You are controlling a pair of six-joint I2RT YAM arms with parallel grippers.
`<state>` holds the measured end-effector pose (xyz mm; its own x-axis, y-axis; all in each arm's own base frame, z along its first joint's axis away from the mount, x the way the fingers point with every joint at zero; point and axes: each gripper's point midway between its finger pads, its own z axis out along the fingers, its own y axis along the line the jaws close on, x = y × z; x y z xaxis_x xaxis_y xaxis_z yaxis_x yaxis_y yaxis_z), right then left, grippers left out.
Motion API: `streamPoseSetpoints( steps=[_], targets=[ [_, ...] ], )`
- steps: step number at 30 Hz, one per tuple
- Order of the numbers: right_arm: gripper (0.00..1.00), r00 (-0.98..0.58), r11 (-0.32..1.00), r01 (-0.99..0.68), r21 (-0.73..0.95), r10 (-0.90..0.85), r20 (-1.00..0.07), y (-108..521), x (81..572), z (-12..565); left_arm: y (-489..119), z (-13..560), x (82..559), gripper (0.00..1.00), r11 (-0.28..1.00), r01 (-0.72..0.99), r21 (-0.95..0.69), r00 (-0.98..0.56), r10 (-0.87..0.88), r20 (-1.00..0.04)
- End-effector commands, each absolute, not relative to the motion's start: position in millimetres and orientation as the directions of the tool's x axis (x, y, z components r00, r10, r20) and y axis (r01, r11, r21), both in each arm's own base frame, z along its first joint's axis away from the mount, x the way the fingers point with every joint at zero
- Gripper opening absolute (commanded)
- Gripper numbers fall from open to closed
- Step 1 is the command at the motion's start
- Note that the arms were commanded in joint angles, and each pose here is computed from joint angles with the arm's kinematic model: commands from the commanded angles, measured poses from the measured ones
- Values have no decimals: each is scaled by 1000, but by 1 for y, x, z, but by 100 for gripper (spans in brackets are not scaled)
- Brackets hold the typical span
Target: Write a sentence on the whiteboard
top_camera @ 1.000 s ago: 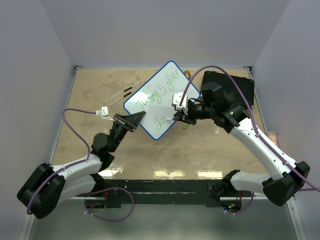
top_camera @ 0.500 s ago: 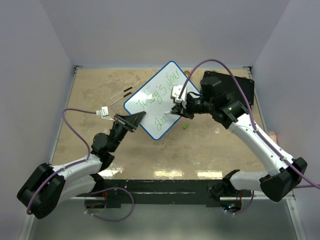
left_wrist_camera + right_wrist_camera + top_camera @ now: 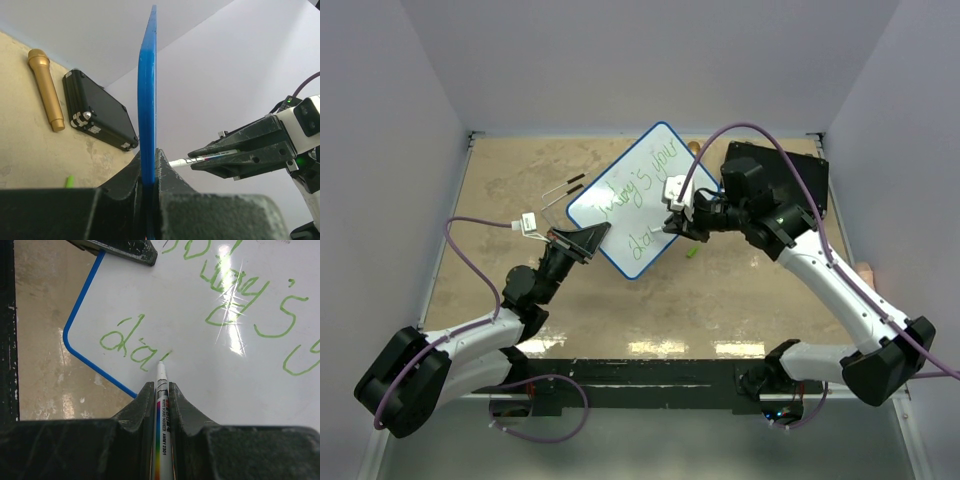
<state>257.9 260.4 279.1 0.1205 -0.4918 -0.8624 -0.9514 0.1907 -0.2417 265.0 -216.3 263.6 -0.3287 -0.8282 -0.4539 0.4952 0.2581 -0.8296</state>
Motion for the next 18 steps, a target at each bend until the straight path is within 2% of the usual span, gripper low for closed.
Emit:
streamPoseSetpoints(
  steps=[1, 9, 18],
  targets=[
    [0, 130, 187, -949, -255, -506, -853, 251, 248, 278, -198, 335, 244, 0, 115, 664, -739, -242, -902, -358],
    [0, 127, 195, -945, -262, -519, -846, 247, 251, 276, -198, 335, 243, 0, 115, 666, -737, -243, -901, -360],
    [0, 131, 264, -920, -290, -491, -861, 244, 272, 294, -199, 336, 243, 0, 117, 666, -737, -244, -899, -364]
  ],
)
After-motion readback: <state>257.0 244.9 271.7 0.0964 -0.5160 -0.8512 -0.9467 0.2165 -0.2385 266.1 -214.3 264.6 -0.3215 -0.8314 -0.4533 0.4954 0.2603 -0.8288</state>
